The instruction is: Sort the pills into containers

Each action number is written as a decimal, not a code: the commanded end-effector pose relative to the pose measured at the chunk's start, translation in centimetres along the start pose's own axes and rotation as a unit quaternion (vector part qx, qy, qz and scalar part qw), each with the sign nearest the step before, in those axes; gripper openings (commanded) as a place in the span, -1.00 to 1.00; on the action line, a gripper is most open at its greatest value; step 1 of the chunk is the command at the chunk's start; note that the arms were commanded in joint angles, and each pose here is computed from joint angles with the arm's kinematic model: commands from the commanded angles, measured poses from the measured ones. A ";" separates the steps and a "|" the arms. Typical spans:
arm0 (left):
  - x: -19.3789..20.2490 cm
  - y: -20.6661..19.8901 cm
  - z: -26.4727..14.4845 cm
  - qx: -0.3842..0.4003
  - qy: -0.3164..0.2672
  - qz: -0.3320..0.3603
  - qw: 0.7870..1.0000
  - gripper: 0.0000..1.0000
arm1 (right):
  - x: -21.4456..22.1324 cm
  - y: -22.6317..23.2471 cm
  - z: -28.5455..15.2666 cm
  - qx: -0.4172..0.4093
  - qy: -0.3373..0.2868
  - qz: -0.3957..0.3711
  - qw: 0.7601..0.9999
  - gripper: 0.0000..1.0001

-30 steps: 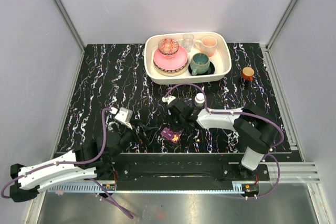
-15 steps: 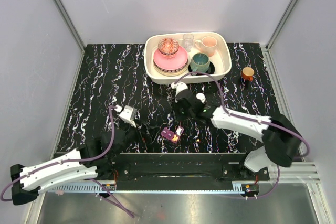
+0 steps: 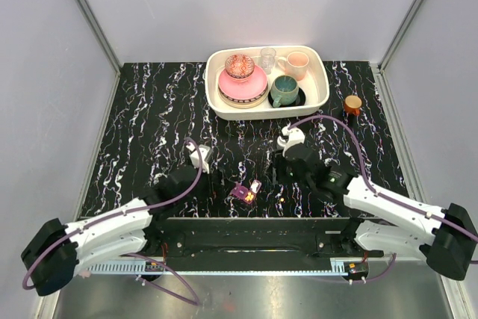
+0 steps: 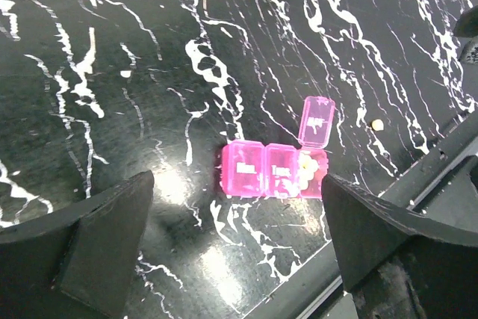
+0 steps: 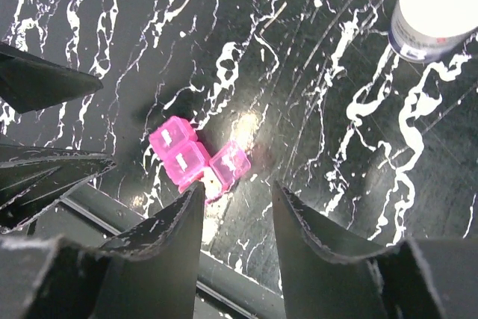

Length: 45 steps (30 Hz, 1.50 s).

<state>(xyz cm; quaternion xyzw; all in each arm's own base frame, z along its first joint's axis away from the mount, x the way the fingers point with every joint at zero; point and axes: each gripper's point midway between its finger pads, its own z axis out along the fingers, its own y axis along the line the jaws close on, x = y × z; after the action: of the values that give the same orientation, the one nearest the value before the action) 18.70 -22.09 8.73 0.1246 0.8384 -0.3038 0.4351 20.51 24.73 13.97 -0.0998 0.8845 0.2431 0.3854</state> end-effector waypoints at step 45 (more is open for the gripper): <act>5.0 -0.6 4.2 0.043 0.078 -0.003 0.996 0.53 | 1.1 -2.0 -1.3 0.031 -0.005 0.045 0.998 -0.07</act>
<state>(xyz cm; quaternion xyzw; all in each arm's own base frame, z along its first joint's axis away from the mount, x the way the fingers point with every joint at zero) 18.06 -25.53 3.15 0.1667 0.8546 -0.3348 0.3603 18.98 22.79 13.08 -0.0642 0.8951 0.2422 0.3688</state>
